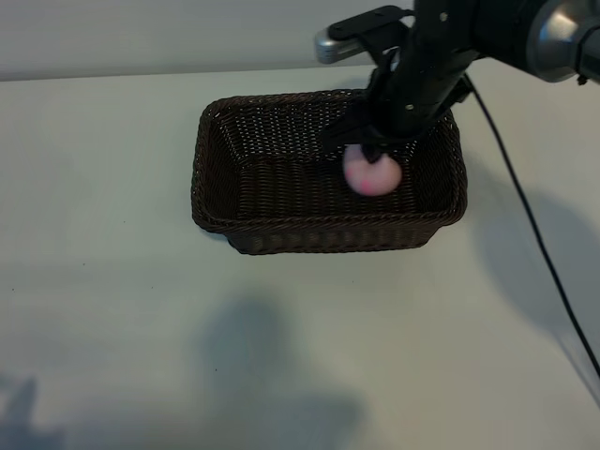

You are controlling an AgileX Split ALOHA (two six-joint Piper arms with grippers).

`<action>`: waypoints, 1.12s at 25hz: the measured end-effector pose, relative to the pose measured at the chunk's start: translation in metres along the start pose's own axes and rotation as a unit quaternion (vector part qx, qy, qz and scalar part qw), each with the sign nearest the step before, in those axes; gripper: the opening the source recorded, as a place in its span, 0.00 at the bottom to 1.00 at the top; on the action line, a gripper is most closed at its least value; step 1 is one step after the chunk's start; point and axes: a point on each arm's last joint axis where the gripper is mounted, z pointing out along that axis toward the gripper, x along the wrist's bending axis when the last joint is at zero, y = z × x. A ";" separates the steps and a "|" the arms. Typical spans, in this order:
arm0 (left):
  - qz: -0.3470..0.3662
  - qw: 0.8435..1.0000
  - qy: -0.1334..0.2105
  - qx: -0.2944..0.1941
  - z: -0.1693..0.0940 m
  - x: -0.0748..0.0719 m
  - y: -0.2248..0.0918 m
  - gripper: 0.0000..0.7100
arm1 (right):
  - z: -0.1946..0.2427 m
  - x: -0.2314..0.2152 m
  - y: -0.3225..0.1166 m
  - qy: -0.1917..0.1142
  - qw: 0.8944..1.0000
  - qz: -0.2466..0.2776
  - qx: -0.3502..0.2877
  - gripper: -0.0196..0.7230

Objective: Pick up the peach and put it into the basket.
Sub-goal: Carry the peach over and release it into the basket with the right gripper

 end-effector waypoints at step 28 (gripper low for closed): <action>-0.001 1.000 0.000 0.000 0.000 0.000 0.000 0.76 | 0.030 0.007 -0.003 0.016 0.999 -0.002 0.034 0.56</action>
